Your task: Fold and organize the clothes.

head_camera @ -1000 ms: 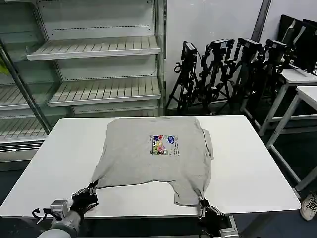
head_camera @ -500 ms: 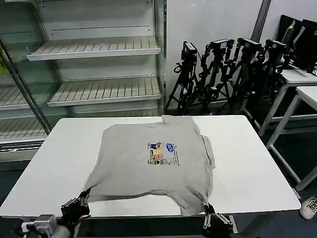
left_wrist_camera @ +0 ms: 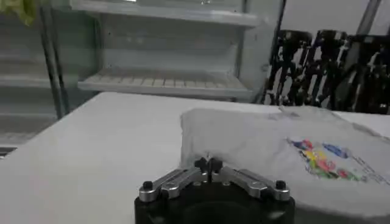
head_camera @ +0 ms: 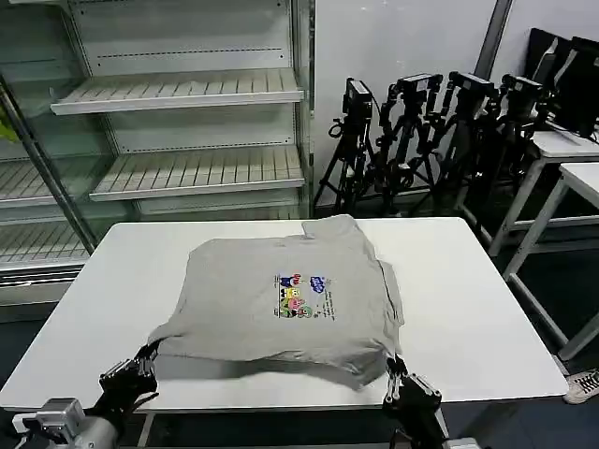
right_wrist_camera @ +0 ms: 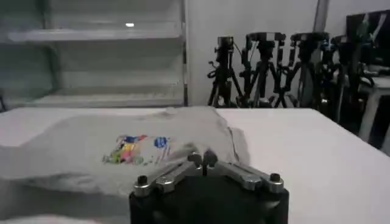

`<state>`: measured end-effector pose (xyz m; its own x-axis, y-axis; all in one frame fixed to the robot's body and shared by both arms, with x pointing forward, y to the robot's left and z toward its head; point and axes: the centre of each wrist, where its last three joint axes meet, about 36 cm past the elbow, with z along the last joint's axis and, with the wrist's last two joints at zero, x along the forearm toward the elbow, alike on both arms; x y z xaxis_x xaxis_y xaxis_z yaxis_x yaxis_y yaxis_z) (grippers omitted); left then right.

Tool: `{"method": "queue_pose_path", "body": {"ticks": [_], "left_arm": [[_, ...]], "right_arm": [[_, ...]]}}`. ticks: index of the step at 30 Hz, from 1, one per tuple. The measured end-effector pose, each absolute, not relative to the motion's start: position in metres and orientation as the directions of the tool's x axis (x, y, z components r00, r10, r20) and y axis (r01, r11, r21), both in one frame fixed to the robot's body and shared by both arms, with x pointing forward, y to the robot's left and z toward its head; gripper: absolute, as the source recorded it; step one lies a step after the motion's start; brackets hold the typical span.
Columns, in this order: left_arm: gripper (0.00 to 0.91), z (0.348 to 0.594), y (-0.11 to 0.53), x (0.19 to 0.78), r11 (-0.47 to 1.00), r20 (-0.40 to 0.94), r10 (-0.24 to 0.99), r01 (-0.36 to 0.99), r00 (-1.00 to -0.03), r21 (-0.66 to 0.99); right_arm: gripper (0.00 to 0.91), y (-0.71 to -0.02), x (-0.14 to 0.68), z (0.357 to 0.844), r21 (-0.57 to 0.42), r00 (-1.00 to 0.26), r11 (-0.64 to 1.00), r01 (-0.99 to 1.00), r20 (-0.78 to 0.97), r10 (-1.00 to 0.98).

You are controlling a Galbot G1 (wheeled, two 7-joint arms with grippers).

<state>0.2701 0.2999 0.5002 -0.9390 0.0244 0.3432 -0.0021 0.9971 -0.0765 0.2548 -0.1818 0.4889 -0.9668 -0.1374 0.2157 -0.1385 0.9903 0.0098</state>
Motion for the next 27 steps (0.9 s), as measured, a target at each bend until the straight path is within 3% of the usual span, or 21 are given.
{"method": "queue_pose_path", "body": {"ticks": [24, 27], "left_arm": [[0.02, 0.457, 0.307, 0.367, 0.999, 0.345, 0.001, 0.017, -0.939, 0.043], [0.121, 0.452, 0.305, 0.376, 0.998, 0.347, -0.009, 0.014, -0.938, 0.062]], "right_arm": [[0.0, -0.175, 0.399, 0.474, -0.063, -0.971, 0.983, -0.173, 0.181, -0.16], [0.0, -0.172, 0.414, 0.472, -0.077, -0.97, 0.982, -0.173, 0.184, -0.157]]}}
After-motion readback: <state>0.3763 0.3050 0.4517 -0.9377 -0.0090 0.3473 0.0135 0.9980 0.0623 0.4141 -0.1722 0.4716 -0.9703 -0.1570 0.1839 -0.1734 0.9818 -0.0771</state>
